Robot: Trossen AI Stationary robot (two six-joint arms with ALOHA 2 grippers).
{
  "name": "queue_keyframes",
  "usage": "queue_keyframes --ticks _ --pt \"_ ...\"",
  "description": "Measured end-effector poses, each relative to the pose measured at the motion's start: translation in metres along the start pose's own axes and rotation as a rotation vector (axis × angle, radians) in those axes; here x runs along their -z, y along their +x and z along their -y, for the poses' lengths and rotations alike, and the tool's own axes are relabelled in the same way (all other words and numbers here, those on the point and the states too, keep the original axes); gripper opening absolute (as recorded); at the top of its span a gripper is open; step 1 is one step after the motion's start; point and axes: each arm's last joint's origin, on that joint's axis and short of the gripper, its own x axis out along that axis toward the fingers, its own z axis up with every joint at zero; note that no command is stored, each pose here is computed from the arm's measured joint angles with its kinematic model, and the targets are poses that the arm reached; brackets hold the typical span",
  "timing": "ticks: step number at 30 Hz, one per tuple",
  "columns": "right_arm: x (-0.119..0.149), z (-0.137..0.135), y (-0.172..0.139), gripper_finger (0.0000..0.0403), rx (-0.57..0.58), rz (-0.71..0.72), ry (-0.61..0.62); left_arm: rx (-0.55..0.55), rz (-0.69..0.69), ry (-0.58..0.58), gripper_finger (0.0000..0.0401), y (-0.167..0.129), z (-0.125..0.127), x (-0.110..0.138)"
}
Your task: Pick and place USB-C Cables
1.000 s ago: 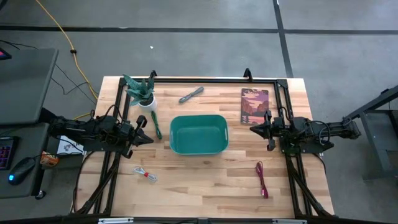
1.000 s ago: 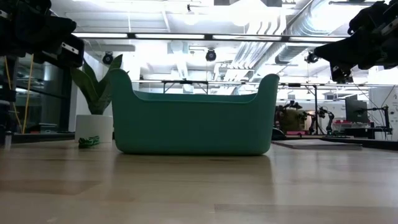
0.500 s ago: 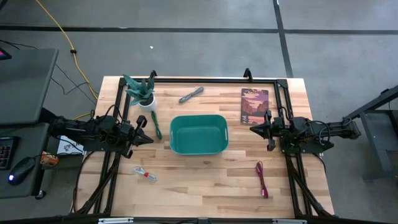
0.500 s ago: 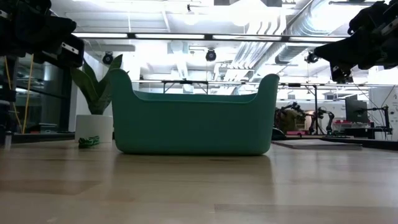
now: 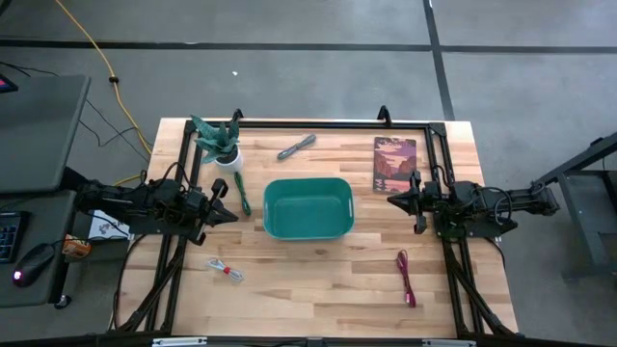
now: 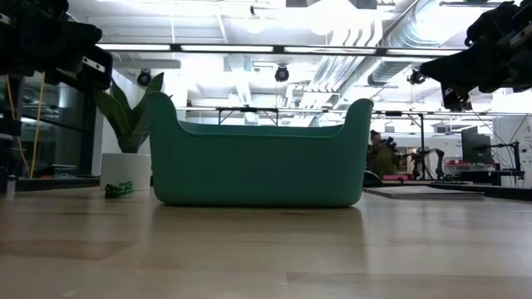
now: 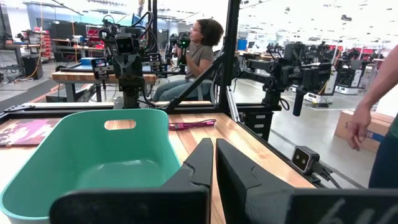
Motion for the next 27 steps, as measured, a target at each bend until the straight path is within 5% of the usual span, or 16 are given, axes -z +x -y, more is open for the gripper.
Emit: queue_keyframes --ticks 22,27 --pt "0.0 0.0 0.0 0.0 0.0 0.0 0.0 0.001 0.016 -0.024 0.0 0.0 0.0 -0.002" --pt "0.0 0.0 0.0 0.0 0.0 0.0 0.0 -0.058 0.212 -0.116 0.0 -0.002 -0.001 -0.02"
